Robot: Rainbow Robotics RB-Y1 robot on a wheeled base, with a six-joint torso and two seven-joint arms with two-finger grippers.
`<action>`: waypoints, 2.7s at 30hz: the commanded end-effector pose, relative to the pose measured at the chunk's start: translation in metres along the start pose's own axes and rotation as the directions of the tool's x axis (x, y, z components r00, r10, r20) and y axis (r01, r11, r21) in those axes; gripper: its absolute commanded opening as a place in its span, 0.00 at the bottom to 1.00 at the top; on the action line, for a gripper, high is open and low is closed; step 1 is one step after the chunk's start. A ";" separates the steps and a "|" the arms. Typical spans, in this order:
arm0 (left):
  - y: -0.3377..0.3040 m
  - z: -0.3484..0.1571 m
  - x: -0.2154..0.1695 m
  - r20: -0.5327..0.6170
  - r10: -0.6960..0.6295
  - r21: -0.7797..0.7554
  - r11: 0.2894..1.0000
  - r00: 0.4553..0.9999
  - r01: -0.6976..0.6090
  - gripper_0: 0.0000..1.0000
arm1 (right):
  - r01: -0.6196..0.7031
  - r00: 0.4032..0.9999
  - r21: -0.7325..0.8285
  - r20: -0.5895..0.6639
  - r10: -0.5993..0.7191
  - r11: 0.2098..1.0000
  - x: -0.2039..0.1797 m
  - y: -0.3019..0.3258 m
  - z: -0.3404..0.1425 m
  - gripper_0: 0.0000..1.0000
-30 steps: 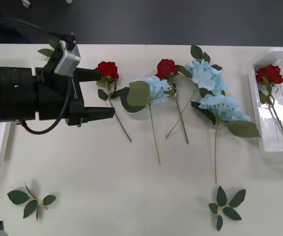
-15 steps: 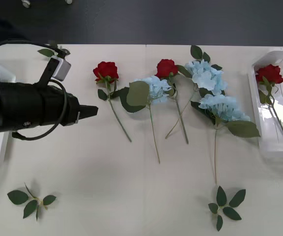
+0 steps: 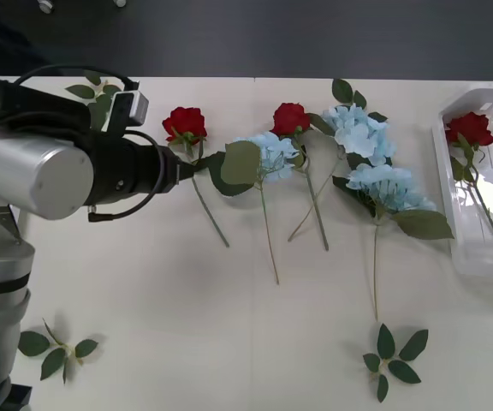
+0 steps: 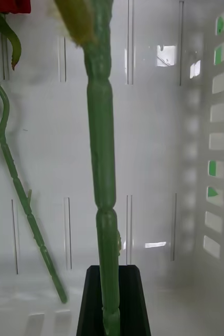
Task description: Put the red flowers into the right box and the blue flowers into the left box
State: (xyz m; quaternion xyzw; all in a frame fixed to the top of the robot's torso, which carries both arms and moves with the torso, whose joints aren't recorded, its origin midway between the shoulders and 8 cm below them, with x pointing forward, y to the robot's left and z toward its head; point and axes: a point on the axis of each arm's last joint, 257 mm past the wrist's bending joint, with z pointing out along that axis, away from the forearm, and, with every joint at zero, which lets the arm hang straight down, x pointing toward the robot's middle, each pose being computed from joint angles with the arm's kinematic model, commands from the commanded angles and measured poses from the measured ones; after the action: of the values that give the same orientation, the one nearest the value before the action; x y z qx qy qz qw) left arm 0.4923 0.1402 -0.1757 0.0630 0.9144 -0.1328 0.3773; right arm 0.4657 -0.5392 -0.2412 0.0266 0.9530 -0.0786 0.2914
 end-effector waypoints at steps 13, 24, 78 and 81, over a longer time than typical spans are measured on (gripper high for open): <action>0.033 0.049 -0.046 -0.020 -0.160 -0.189 0.970 0.987 0.154 1.00 | 0.017 0.999 0.050 0.043 -0.019 0.999 -0.019 -0.017 -0.012 0.46; 0.043 0.091 -0.048 -0.035 -0.147 -0.235 0.963 0.988 0.135 1.00 | -0.057 0.998 -0.227 0.010 0.061 0.972 -0.031 0.083 -0.053 0.46; 0.004 0.155 -0.024 0.002 -0.038 -0.240 0.970 0.999 0.038 0.00 | -0.102 0.992 -0.282 -0.100 0.077 0.954 0.055 0.338 -0.006 0.46; -0.008 0.146 -0.041 0.041 -0.059 -0.195 0.979 0.997 0.066 0.00 | -0.109 0.992 -0.274 -0.095 0.086 0.956 0.055 0.337 -0.001 0.46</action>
State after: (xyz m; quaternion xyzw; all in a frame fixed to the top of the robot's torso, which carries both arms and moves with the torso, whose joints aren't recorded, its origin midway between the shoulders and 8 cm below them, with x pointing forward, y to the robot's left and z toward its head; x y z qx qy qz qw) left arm 0.6015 0.1093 -0.2920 0.0156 0.9350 -0.0143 0.3540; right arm 0.4397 -0.2164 -0.3293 0.0127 0.9695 0.0560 0.2384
